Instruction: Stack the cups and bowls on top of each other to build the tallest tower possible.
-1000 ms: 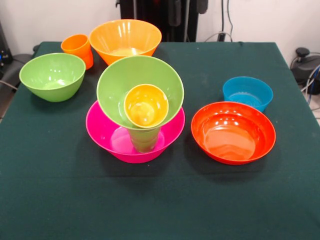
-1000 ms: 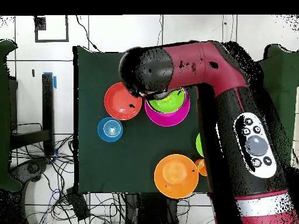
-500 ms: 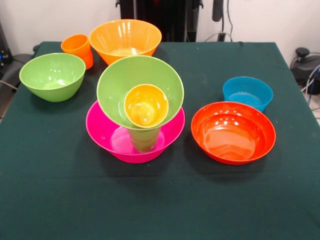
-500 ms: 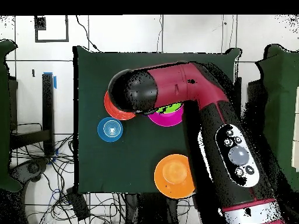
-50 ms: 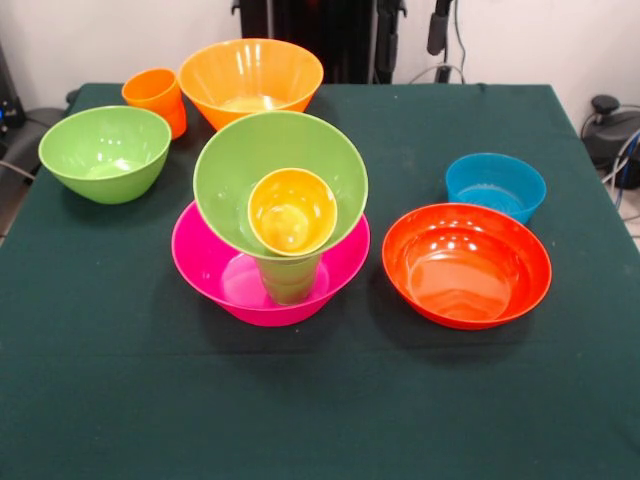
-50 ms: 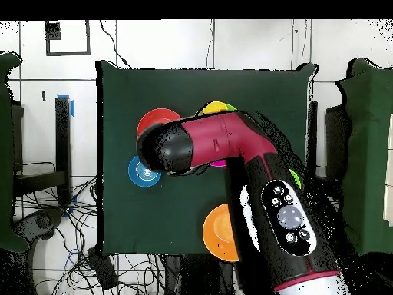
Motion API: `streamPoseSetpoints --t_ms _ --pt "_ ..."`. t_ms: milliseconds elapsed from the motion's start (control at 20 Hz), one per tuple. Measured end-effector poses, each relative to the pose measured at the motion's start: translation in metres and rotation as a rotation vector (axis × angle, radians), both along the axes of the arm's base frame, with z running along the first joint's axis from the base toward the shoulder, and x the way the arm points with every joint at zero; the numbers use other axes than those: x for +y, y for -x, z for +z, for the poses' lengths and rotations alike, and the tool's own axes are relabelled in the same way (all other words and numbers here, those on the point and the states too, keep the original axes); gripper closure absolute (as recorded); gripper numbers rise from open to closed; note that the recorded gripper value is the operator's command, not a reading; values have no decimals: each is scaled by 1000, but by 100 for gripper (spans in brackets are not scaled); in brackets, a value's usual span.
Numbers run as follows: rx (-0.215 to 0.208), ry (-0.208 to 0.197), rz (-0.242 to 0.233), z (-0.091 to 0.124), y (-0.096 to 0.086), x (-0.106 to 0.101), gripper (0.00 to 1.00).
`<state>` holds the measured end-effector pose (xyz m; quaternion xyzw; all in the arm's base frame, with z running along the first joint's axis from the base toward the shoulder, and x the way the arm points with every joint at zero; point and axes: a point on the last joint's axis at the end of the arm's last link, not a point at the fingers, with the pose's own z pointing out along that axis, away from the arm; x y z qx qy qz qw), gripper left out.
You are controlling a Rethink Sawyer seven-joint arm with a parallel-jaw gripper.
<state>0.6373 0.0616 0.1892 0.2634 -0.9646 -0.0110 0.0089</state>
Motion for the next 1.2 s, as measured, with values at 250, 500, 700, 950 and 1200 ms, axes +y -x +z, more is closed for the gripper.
streamPoseSetpoints --t_ms 250,500,700,950,1200 --pt "14 16 -91 -20 36 7 0" --pt "33 25 -159 -33 62 6 0" --pt "43 31 -204 -41 82 5 0" --pt "35 44 -220 -36 101 17 0" --pt "-10 25 -244 -13 99 50 0"
